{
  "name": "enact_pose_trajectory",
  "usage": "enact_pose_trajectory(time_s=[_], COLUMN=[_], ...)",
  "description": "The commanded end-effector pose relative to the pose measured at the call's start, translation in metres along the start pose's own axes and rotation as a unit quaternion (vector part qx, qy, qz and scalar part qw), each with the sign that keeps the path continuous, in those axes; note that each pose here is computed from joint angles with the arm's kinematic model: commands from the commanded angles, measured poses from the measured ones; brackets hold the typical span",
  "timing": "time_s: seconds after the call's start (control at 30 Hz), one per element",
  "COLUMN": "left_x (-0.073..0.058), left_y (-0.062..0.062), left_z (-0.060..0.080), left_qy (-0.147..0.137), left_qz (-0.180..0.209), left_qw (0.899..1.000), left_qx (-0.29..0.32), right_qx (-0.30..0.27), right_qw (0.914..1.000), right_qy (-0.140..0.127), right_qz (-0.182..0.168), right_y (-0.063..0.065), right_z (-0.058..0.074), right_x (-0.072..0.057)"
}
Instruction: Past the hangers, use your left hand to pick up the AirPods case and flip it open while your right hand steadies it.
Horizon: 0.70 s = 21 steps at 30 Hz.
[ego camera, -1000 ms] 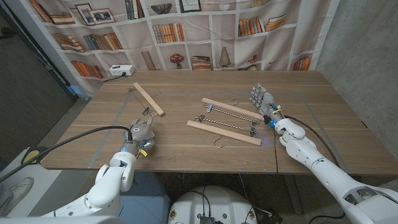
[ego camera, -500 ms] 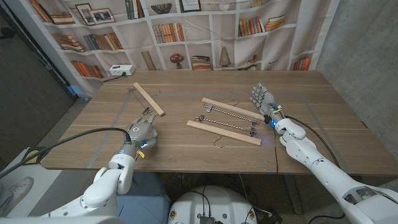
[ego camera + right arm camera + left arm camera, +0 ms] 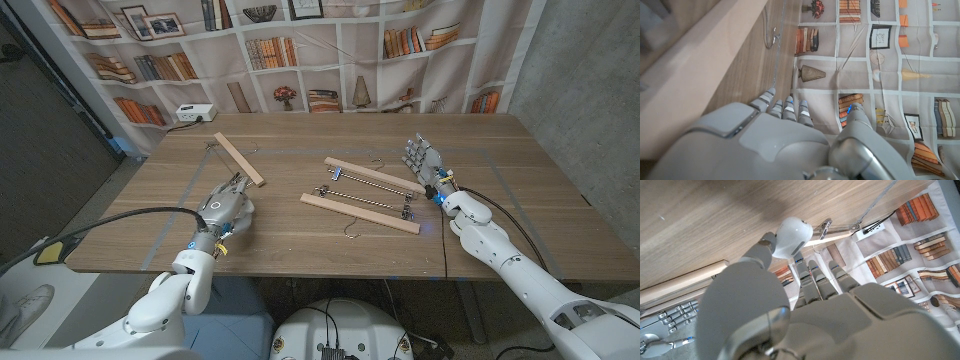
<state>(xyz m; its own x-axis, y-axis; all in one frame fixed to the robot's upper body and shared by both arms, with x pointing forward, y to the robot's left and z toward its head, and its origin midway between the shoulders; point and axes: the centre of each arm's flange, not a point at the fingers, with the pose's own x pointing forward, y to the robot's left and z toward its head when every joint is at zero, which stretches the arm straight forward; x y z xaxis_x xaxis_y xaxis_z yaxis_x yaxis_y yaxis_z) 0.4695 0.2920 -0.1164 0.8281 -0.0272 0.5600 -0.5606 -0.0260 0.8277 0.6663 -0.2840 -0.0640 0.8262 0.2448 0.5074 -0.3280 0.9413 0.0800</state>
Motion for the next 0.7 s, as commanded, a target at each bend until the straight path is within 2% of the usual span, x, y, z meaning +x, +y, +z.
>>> enact_pose_trajectory(time_s=[0.03,0.3,0.7], left_x=[0.000,0.003,0.010], left_y=[0.010,0.019,0.038], left_z=[0.002,0.009,0.027], left_qy=[-0.008,-0.019,-0.049], left_qz=[0.036,0.054,0.098], left_qw=[0.999,0.997,0.991], left_qx=[-0.036,-0.049,-0.072], right_qx=[0.004,0.010,0.013], right_qw=[1.0000,0.9999,0.9998], right_qy=[-0.004,-0.009,-0.016], right_qz=[0.001,0.000,0.004], right_y=[0.000,-0.002,-0.005], right_z=[0.001,-0.001,0.002], right_x=[-0.001,-0.005,-0.011])
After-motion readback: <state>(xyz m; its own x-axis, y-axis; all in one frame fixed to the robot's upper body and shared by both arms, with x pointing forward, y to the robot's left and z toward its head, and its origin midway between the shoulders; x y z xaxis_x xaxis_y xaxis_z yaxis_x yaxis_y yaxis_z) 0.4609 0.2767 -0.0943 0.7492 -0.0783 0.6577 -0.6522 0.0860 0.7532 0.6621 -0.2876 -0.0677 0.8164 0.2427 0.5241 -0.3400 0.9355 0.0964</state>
